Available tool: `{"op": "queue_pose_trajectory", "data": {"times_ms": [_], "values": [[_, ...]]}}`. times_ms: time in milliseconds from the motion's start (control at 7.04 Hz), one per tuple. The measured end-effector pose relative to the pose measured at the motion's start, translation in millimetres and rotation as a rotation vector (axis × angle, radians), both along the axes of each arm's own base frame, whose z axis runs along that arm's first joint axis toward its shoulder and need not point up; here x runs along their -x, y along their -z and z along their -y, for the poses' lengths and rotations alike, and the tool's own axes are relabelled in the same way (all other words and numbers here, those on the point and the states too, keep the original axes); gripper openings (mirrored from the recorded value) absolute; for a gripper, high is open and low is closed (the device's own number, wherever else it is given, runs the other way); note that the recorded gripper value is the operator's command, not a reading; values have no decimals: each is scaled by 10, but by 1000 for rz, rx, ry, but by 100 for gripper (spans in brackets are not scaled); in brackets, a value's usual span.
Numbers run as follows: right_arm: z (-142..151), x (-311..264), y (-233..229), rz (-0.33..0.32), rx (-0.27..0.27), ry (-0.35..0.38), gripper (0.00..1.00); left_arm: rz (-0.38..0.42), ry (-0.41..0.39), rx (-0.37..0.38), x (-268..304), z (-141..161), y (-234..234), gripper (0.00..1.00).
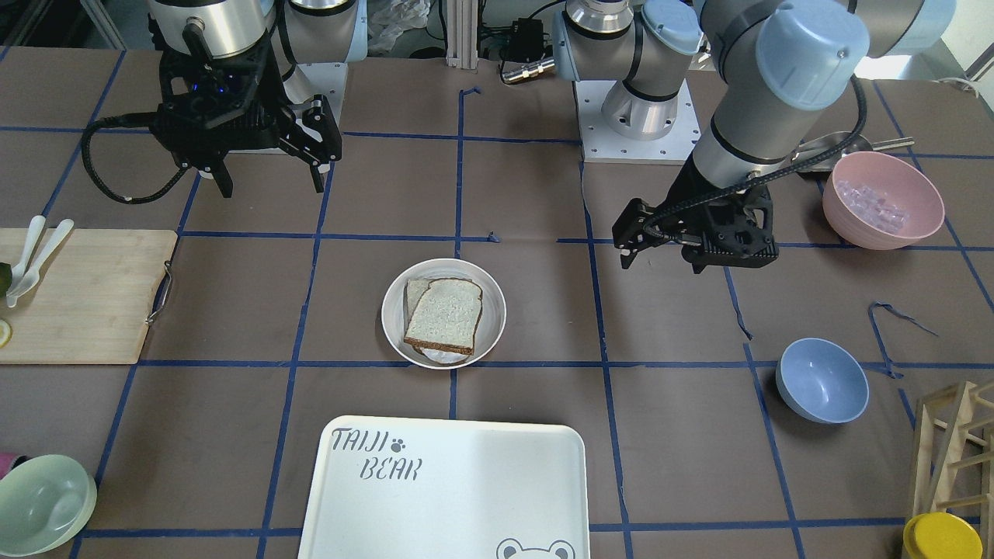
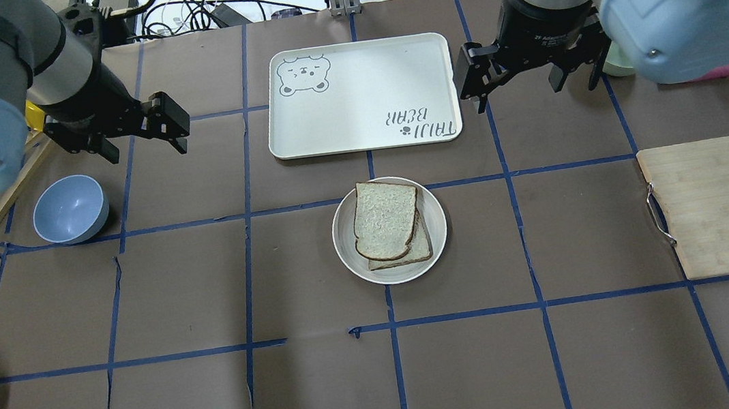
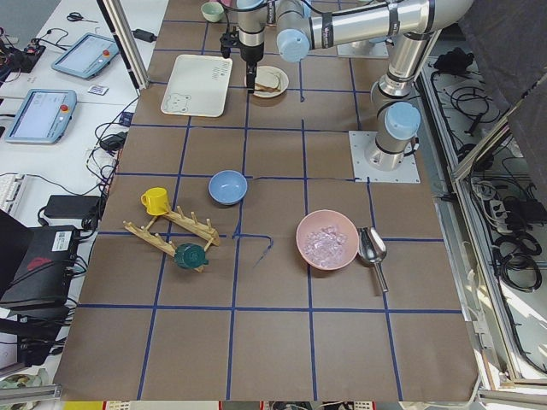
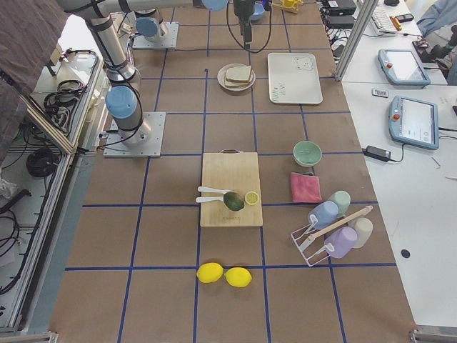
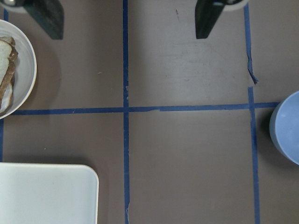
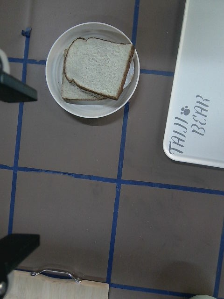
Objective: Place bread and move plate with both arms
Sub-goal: 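Raise the right gripper away while the left gripper moves toward the plate, then lower the left gripper and grip the rim of the white plate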
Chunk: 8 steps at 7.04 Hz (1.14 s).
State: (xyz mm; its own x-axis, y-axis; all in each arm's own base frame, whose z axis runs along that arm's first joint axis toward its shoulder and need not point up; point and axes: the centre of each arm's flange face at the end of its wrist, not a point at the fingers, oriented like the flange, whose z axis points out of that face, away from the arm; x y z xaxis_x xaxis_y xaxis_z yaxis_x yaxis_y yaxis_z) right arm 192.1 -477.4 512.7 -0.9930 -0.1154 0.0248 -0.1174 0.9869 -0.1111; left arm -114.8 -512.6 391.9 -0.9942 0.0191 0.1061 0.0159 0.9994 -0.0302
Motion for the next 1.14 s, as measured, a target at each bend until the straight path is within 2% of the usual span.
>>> {"op": "queue_pose_trajectory", "data": {"times_ms": [142,426,852,994,1136], "values": [[22,-24,-23,7,17,2,100,-45,5,-18,78,-9,187,100],[121,-25,12,10,54,-2,100,-65,49,-48,438,-69,531,100],[214,-11,101,14,50,10,100,-69,22,-69,828,-160,1127,89],[252,-16,162,13,39,11,100,-71,-18,-64,936,-209,1323,73],[274,-13,198,10,33,10,100,-82,-55,-66,1021,-228,1486,73]]}}
